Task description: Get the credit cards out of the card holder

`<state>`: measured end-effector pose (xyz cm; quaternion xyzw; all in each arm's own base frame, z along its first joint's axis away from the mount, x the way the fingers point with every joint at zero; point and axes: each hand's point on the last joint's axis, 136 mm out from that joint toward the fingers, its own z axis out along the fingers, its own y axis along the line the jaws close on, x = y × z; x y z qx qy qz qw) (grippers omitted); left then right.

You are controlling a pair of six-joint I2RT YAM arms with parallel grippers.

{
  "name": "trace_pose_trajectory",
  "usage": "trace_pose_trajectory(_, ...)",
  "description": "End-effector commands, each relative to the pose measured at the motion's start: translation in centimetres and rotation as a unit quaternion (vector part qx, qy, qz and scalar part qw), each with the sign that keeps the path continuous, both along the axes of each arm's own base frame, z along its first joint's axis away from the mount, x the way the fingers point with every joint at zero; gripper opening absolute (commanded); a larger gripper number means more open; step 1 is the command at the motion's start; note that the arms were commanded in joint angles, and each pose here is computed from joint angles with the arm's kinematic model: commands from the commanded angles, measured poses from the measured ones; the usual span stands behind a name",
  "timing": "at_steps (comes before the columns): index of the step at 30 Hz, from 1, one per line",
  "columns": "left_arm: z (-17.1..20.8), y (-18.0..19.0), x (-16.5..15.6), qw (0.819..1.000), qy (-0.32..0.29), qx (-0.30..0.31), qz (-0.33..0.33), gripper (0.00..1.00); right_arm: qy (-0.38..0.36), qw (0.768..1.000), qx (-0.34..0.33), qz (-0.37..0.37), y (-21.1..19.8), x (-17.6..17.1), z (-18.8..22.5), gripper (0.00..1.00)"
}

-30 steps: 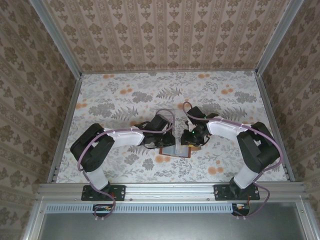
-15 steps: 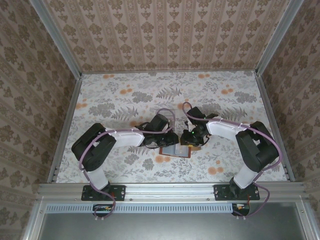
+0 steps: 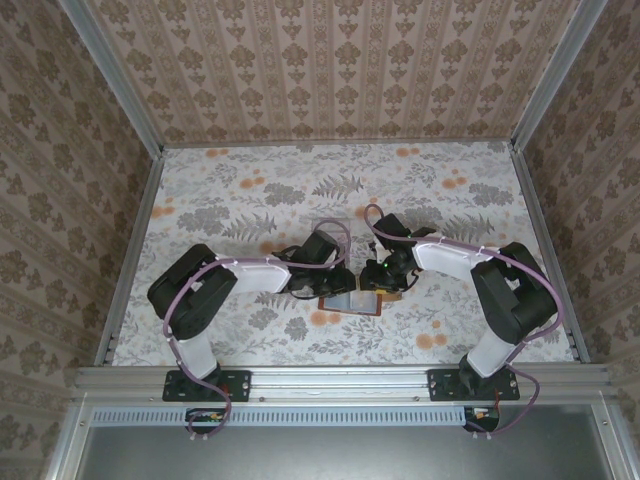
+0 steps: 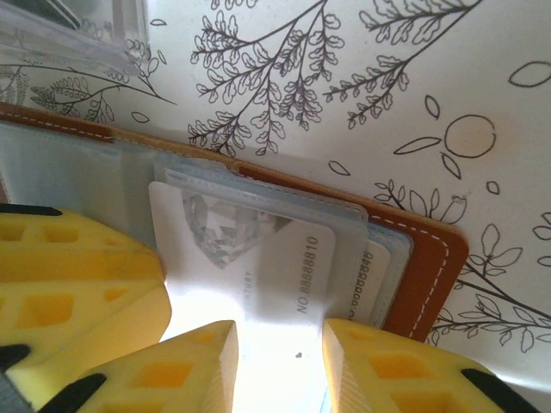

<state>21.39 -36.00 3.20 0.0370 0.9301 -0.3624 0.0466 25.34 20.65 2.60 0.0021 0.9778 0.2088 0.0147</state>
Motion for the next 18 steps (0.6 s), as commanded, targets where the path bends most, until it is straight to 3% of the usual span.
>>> trace_pose_trajectory(1, -0.9, 2.2, -0.3, 0.998, -0.004, 0.066, -0.005, 0.23, 0.009, 1.000, -0.024, 0.002, -0.7, -0.6, -0.7, 0.38)
trace_pose_trajectory(18, 1.0, 1.7, 0.2, 0.998, -0.025, 0.051, -0.006, 0.30, 0.012, 1.000, -0.027, 0.004, -0.9, -0.7, -0.2, 0.38)
